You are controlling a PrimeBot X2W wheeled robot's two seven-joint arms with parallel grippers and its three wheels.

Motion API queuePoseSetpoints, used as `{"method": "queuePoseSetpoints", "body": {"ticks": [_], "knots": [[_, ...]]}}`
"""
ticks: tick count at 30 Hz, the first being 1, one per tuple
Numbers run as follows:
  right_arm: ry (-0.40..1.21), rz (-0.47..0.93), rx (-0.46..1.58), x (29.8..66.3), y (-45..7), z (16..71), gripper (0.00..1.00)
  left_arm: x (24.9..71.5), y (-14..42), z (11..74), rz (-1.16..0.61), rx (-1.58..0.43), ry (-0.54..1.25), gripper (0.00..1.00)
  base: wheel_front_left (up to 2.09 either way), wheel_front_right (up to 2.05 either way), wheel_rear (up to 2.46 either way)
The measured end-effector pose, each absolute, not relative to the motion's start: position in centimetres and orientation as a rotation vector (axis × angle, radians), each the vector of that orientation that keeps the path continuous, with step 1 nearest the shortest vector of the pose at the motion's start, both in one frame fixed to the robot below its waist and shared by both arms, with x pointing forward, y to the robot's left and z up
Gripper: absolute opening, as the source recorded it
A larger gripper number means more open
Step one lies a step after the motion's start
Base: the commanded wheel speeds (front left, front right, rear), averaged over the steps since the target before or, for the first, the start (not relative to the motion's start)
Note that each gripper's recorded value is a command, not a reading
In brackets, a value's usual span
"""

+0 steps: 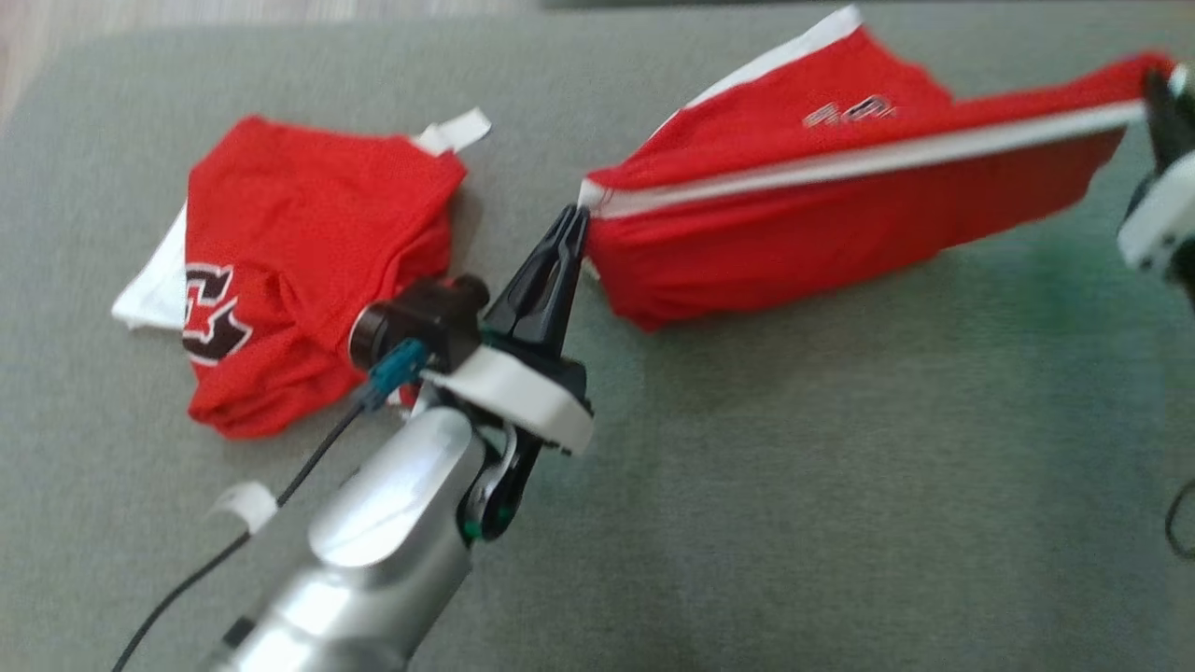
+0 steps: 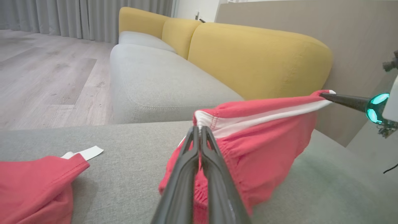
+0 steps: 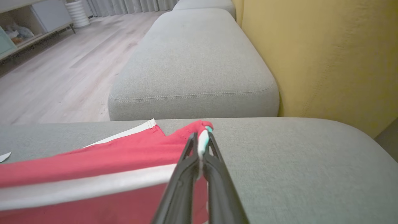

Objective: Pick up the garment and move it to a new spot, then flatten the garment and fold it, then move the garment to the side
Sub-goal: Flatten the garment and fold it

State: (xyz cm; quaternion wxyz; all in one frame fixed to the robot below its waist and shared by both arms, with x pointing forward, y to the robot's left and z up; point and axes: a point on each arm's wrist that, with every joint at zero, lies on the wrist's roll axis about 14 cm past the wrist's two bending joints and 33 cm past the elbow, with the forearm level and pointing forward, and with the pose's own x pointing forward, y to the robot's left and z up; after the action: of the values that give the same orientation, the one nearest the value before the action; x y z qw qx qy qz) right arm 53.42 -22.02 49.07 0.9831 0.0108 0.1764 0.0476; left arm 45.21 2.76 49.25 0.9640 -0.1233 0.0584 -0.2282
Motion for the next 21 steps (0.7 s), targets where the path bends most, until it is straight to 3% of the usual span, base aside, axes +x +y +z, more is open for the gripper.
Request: {"method": "queuePoseSetpoints", "body": {"ticks": [11,21], "knots": [[0.472,0.165,-0.071,61.4,-17.3,44.0,0.00,48.3,4.4,45.2,-0.398,-0.239,0.193,0.00,0.00,0.00,0.00],[0.503,0.216,-0.089,64.7,-13.8,39.1,0.00,49.6,5.7,43.4,-0.378,-0.242,0.218,0.00,0.00,0.00,0.00]]}}
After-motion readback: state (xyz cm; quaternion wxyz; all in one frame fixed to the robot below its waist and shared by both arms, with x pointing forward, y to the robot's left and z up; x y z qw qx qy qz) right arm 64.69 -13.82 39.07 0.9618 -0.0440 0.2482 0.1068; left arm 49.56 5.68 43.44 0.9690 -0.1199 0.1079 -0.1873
